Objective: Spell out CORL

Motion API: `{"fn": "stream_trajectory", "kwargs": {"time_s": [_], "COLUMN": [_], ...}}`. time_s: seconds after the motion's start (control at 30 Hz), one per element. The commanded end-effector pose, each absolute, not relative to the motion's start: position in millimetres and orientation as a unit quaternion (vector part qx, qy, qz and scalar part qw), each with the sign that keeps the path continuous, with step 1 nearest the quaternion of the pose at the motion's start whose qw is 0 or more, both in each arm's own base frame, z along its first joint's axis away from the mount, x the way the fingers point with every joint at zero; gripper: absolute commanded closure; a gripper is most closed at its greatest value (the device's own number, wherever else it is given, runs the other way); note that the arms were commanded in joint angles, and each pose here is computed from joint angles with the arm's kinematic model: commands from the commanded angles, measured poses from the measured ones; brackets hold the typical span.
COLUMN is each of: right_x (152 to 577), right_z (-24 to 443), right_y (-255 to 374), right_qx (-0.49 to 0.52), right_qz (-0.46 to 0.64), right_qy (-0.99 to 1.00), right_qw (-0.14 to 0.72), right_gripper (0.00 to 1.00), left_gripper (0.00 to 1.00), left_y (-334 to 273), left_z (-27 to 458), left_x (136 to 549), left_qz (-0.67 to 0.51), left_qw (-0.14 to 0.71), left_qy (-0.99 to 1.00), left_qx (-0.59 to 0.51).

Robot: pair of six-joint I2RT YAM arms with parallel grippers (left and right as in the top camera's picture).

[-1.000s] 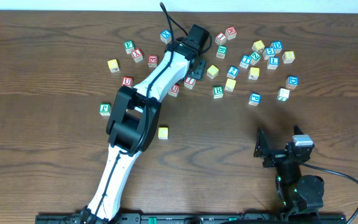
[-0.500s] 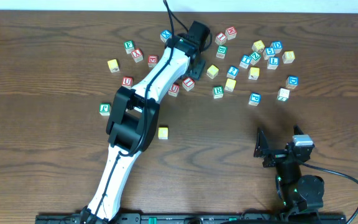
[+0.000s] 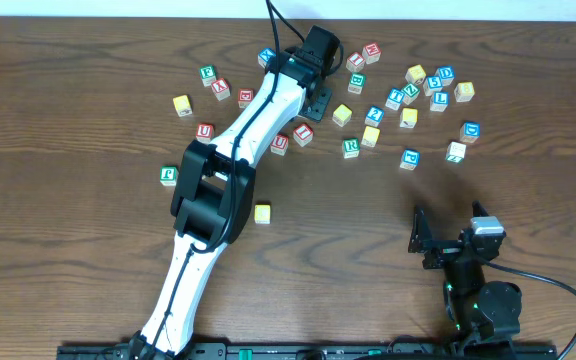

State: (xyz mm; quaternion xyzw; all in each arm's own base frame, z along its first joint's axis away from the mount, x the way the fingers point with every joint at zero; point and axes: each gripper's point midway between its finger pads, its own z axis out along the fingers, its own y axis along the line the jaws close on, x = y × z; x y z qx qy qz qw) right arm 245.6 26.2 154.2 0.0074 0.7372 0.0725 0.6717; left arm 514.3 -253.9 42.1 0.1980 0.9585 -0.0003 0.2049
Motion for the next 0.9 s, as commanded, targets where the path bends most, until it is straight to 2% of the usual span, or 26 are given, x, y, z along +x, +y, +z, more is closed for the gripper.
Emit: {"fn": "stream_trajectory", "kwargs": {"time_s": [0.0,0.2,0.37,0.47,0.87], "right_x": [245.5,245.5,245.5,245.5,245.5], "right_z": [154.1,154.1,154.0,154.0,154.1], "right_y": [24.2,24.2,24.2,24.2,24.2], "right_qx": [0.005,0.005,0.005,0.005,0.005], "right_qz": [0.066,0.066,0.066,0.066,0.066], "right_qy": [0.737,0.737,0.737,0.737,0.737], "right_qw": [0.673,0.673,0.673,0.673,0.673], "right_gripper": [0.01,0.01,0.01,0.01,0.01], "left_gripper": [0.44,0.47,0.45,0.39,0.39], "left_y": [-252.5,-253.3,-253.7,-254.2,-254.6], "left_z": [70.5,63.3,55.5,55.0,54.1], "left_x": [522.8,524.3,525.1,526.0,526.8], "left_qz": [0.0,0.0,0.001,0.001,-0.001], "left_qw": [0.234,0.232,0.229,0.23,0.232], "left_qy": [0.952,0.953,0.954,0.953,0.954], "left_qx": [0.196,0.196,0.196,0.196,0.191]}}
